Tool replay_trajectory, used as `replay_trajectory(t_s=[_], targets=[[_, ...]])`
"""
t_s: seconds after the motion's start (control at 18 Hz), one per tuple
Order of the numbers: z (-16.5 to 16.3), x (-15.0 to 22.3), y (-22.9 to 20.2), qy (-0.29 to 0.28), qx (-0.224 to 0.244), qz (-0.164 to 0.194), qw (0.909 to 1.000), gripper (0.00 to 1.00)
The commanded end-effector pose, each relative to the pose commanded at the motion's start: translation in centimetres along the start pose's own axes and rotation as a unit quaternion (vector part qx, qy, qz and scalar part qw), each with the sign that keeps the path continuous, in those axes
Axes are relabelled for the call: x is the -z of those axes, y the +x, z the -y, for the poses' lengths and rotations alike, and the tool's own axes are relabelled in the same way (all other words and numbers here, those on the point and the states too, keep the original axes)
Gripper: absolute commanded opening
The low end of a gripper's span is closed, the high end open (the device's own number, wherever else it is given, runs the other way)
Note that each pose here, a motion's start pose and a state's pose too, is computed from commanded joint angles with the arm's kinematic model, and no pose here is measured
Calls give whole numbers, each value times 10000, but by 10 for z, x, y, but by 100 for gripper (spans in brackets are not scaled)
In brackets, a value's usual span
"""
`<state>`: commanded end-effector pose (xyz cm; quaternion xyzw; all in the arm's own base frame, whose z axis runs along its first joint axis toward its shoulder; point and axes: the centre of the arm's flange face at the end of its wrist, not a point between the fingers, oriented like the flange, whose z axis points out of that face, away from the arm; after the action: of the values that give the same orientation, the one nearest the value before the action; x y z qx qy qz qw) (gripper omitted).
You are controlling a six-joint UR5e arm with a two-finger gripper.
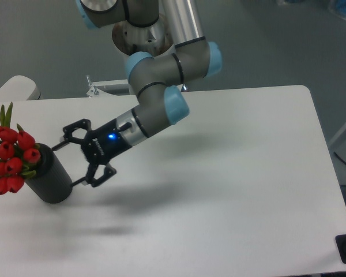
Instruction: Insert the flowers into the vase
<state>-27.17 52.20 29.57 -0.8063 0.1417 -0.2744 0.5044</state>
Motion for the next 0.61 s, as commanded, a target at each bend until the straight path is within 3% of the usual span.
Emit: replay_trajectory(t_s=[0.17,0.33,0.61], targets=[[15,24,-22,21,-108,249,9996,100],[21,54,-47,-422,-118,747,9962,100],[22,78,-80,-1320,-226,1380,9813,100]])
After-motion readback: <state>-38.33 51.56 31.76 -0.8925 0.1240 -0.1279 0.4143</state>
